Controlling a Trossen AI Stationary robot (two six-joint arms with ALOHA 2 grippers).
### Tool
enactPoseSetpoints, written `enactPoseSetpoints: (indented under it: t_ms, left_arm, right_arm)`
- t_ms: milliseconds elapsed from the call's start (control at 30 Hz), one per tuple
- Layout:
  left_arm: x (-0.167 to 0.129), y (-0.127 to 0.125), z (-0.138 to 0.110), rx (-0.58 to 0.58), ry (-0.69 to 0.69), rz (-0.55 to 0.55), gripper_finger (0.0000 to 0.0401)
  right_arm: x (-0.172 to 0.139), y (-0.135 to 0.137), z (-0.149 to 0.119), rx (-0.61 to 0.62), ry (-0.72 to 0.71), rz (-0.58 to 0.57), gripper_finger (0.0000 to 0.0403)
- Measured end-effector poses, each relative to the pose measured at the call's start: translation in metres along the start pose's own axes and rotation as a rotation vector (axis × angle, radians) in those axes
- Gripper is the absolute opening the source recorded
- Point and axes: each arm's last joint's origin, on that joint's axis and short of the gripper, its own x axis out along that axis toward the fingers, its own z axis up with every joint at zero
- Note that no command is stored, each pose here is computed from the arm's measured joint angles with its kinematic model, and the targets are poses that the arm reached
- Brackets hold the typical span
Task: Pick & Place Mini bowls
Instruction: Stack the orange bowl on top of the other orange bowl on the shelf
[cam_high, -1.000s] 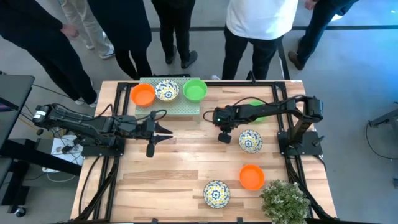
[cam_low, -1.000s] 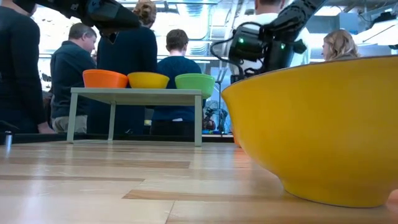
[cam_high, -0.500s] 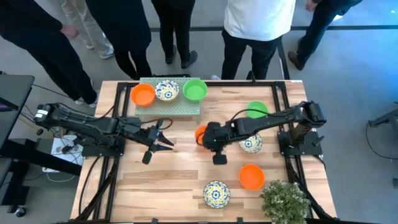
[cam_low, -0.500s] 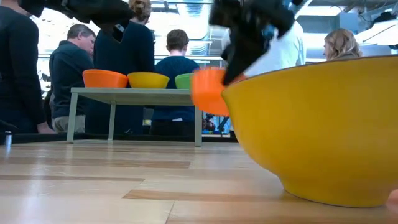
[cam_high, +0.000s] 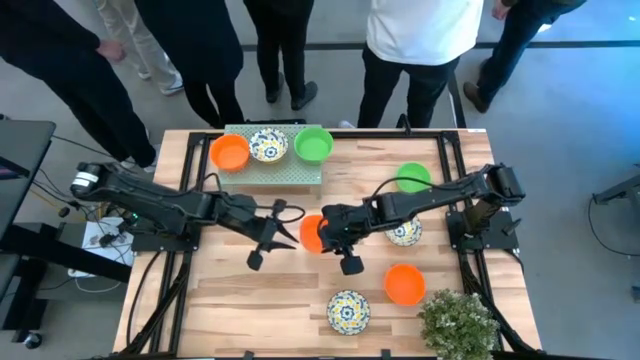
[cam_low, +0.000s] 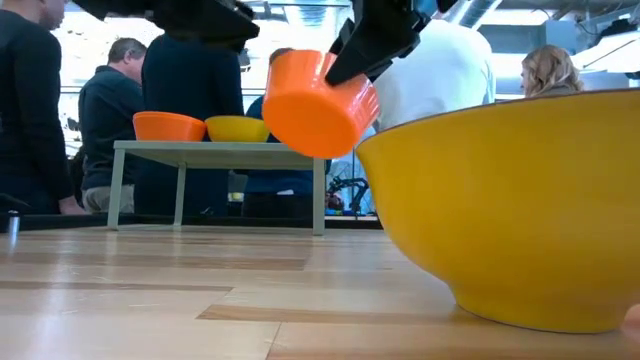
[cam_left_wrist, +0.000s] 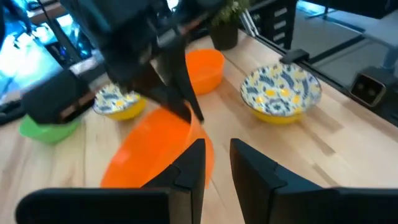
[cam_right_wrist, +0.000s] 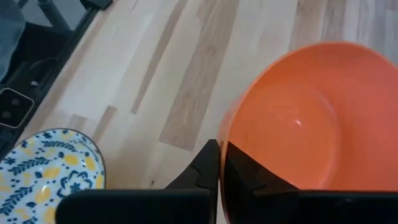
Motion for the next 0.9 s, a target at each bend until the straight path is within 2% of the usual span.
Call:
enactPoseSetpoints:
  t_ms: [267, 500, 800, 900]
  left_arm:
    - [0.014, 0.015, 0.003, 0.083, 0.034, 0.030, 0.0076]
    - [0.023, 0.023, -0.004, 0.047, 0.102, -0.056, 0.0076]
    - [0.035, 0.029, -0.017, 0.021, 0.153, -0.069, 0.0076]
    - [0.035, 0.027, -0.018, 0.020, 0.145, -0.111, 0.0076]
  right_arm:
    - [0.000, -0.004, 0.000, 0.008, -0.002, 0.008, 0.0001]
    - [0.000, -0.003, 0.000, 0.006, -0.006, 0.013, 0.0001]
    - [0.002, -0.005, -0.002, -0.066, 0.005, 0.012, 0.0004]
    - [0.001, -0.009, -0.001, -0.061, -0.013, 0.005, 0.0011]
